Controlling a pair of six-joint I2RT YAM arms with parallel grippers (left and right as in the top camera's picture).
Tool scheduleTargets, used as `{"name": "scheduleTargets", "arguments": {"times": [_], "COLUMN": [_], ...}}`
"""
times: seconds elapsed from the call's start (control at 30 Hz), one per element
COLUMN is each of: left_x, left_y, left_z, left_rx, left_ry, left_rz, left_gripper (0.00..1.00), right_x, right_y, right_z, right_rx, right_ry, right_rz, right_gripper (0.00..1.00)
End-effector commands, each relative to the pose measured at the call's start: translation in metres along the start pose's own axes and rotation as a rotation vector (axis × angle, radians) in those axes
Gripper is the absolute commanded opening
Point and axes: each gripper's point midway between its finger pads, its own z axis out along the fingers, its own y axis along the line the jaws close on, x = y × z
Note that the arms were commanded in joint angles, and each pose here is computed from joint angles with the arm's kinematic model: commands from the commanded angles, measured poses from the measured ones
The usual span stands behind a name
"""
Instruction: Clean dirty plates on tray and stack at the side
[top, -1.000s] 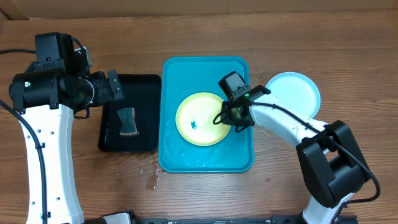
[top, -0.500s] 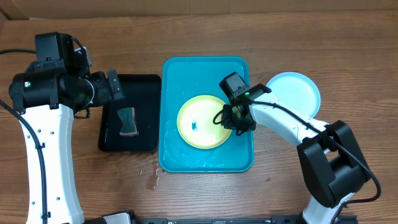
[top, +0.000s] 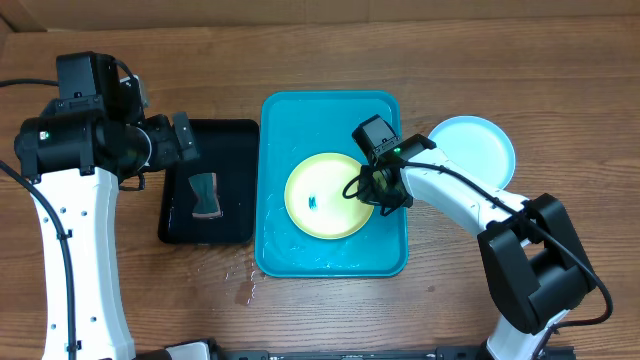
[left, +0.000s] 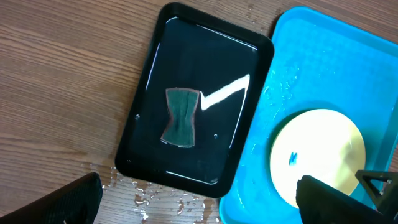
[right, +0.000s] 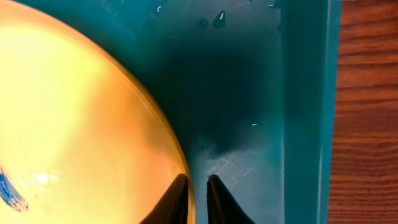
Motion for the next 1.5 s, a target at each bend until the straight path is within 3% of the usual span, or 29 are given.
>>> {"name": "scheduleTargets", "arguments": {"times": [0.0,0.2,0.5,0.7,1.0,1.23,1.33,1.4,1.47], "left_x": [-0.004,-0.004,-0.004,-0.004,-0.004,-0.004,-0.004,-0.004,-0.004], "left_y": [0.0,0.0,0.0,0.0,0.0,0.0,0.0,0.0,0.0], "left_z": [-0.002,-0.002,-0.002,-0.002,-0.002,-0.002,-0.002,-0.002,-0.002], "left_rx": [0.001,0.001,0.001,0.001,0.001,0.001,0.001,0.001,0.001], "left_ry": [-0.011,-0.011,-0.011,-0.011,-0.011,-0.011,-0.011,-0.011,-0.011], "left_rz": [-0.003,-0.003,-0.003,-0.003,-0.003,-0.003,-0.003,-0.003,-0.003], "left_gripper": [1.0,1.0,1.0,1.0,1.0,1.0,1.0,1.0,1.0], "right_x": [-0.01,-0.015,-0.015,-0.015,-0.013,-0.015,-0.015,-0.016,-0.016], "right_y": [0.006,0.01,0.01,0.01,0.016,0.02,0.02,0.021,0.021], "right_z": [-0.007,-0.007,-0.007,-0.007,-0.009,-0.012,-0.012,-0.011,-0.011], "right_rx": [-0.008,-0.03,-0.028,-0.026,-0.053,-0.066,-0.067,-0.07,-0.07], "right_ry": [-0.039,-0.059,-0.058,-0.059,-0.049,-0.05,-0.053,-0.057,-0.057], "right_rz": [-0.001,0.107,0.096,0.005,-0.089,-0.121,-0.131,-0.13,-0.131], "right_gripper": [0.04,0.04,0.08,0.18,0.19,0.29,0.27,0.17,0.15]}}
